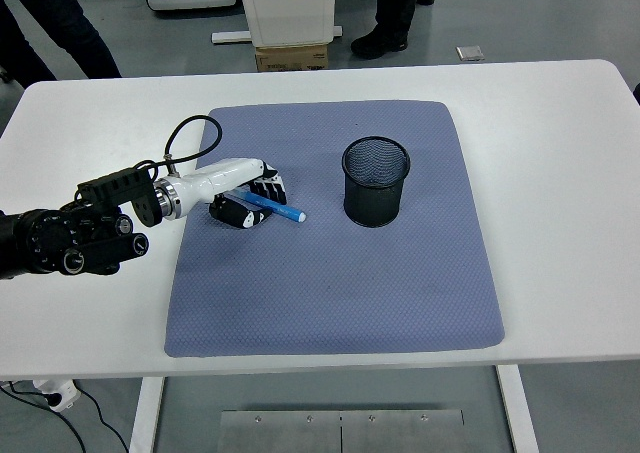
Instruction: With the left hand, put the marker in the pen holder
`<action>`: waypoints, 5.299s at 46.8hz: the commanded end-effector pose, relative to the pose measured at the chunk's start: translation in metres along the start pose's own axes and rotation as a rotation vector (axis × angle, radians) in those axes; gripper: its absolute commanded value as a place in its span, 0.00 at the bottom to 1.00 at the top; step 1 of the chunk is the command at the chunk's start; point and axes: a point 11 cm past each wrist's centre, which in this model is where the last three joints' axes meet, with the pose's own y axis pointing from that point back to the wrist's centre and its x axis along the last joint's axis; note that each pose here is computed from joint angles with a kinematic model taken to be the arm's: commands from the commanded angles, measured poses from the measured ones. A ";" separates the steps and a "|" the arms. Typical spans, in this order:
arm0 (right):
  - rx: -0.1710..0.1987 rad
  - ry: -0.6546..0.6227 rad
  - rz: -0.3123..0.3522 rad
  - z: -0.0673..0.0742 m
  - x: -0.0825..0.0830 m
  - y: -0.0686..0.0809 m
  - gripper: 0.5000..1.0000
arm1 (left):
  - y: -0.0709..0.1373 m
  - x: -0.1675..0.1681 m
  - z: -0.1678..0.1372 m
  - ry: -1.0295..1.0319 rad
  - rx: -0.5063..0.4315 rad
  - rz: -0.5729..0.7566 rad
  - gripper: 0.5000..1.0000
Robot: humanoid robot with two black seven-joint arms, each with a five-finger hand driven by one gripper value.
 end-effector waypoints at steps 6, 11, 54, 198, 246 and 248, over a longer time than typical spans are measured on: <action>0.000 0.001 0.001 0.000 0.000 0.000 1.00 | -0.001 0.004 0.001 0.003 -0.001 0.006 0.00; 0.000 -0.002 0.001 0.000 0.000 0.000 1.00 | -0.001 0.007 0.002 0.008 -0.001 0.011 0.00; 0.000 0.000 0.001 0.000 0.000 0.000 1.00 | -0.008 0.046 0.018 0.160 -0.026 0.086 0.00; 0.000 0.000 0.001 0.000 0.000 0.000 1.00 | -0.065 0.009 0.144 1.190 -0.419 0.092 0.00; 0.000 0.001 0.001 0.000 0.000 0.000 1.00 | -0.068 0.019 0.147 1.224 -0.435 0.136 1.00; 0.000 0.000 0.001 0.000 0.000 0.000 1.00 | -0.067 0.024 0.146 1.229 -0.439 0.149 1.00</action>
